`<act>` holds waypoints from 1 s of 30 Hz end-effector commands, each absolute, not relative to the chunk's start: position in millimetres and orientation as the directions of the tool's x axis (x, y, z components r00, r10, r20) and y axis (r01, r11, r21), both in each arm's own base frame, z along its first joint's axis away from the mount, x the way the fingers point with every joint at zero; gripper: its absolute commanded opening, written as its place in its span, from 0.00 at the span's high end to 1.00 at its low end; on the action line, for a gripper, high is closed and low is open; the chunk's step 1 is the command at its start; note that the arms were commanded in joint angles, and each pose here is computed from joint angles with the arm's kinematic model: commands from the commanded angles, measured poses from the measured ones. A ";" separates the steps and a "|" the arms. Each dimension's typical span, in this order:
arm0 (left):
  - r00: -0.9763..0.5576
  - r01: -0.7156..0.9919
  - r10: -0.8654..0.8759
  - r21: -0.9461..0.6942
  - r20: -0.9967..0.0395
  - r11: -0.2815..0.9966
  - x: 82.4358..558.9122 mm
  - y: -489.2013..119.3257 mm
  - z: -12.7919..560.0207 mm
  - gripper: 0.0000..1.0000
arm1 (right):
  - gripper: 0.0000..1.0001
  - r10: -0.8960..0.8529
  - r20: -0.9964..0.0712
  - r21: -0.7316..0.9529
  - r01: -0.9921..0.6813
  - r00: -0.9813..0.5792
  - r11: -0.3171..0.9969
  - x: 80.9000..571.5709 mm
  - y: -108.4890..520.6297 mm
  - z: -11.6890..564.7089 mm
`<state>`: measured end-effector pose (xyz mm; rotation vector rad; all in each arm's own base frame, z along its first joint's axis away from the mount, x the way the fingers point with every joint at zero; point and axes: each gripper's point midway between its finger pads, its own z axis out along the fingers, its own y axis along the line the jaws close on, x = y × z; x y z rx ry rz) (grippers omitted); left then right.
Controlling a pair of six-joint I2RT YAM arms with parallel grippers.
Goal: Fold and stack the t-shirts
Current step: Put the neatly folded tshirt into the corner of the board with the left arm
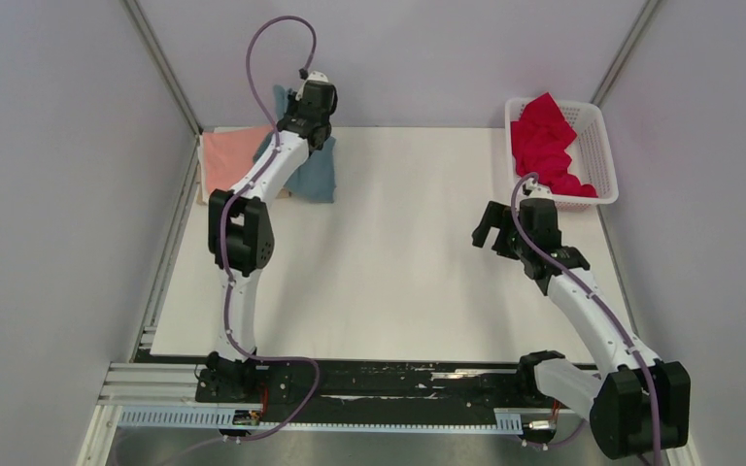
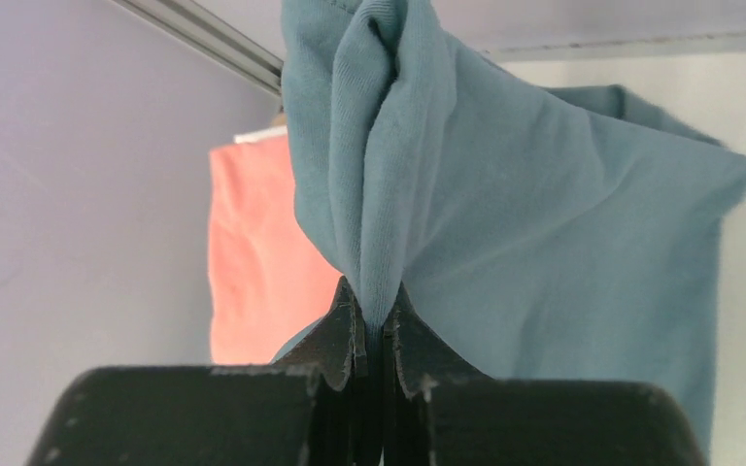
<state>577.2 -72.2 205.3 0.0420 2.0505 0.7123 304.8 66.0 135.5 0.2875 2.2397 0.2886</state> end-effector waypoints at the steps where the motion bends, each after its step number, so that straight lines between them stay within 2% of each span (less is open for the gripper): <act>1: -0.399 -0.351 0.307 0.453 -0.864 0.820 585.8 -43.2 310.9 1.00 | 0.00 0.289 -0.756 0.274 0.117 -0.587 0.954 315.3 59.6 138.7; 17: -0.259 -0.386 0.301 0.384 -0.918 0.839 554.7 -21.5 407.6 1.00 | 0.00 0.290 -0.747 0.263 0.135 -0.599 0.955 317.7 57.6 131.9; 23: -0.246 -0.377 0.285 0.362 -0.927 0.852 557.7 -18.6 408.6 1.00 | 0.00 0.292 -0.754 0.258 0.144 -0.589 0.955 316.8 55.0 133.6; 30: -0.316 -0.365 0.233 0.344 -0.920 0.865 569.3 11.0 368.4 1.00 | 0.00 0.292 -0.749 0.253 0.151 -0.595 0.956 317.4 54.3 130.3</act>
